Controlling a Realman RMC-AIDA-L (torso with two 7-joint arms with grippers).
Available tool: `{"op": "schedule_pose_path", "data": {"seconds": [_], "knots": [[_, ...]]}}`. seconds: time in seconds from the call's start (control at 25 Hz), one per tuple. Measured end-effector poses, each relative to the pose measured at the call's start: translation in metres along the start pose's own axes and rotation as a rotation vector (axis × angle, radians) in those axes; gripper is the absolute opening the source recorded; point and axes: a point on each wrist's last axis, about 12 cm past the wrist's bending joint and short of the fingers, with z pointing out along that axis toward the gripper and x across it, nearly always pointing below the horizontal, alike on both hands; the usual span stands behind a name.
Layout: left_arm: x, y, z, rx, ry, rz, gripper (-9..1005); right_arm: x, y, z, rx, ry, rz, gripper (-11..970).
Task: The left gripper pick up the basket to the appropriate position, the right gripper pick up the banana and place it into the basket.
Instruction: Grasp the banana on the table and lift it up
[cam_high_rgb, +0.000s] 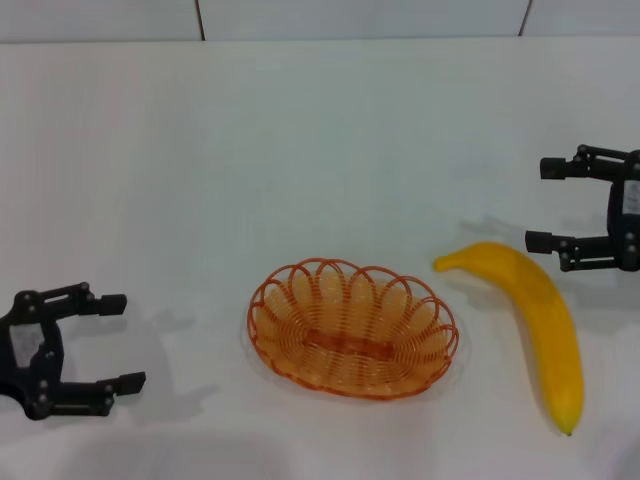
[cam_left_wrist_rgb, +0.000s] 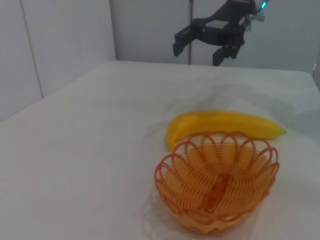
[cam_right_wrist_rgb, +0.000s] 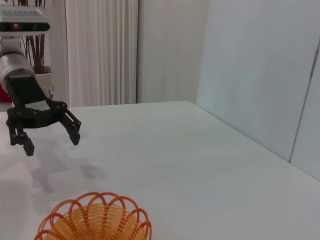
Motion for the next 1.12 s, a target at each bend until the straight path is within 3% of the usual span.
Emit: {"op": "schedule_pose_path", "data": {"seconds": [0.44, 0.64, 0.88, 1.0, 1.12], "knots": [[0.013, -0.003, 0.003, -0.041, -0.008, -0.024, 877, 0.006, 0.010, -0.007, -0.029, 0.025, 0.013, 874], [0.014, -0.002, 0.004, -0.043, -0.001, -0.027, 876, -0.012, 0.008, -0.030, -0.042, 0.089, 0.013, 874], [0.013, 0.002, 0.006, -0.054, 0.005, -0.021, 876, -0.057, -0.006, -0.042, -0.009, 0.364, 0.127, 874], [0.012, 0.003, 0.007, -0.055, 0.004, -0.017, 876, -0.070, -0.012, -0.026, -0.019, 0.553, 0.216, 874], [0.011, 0.004, 0.007, -0.055, 0.001, -0.013, 877, -0.076, -0.011, -0.004, -0.074, 0.618, 0.203, 873]]}}
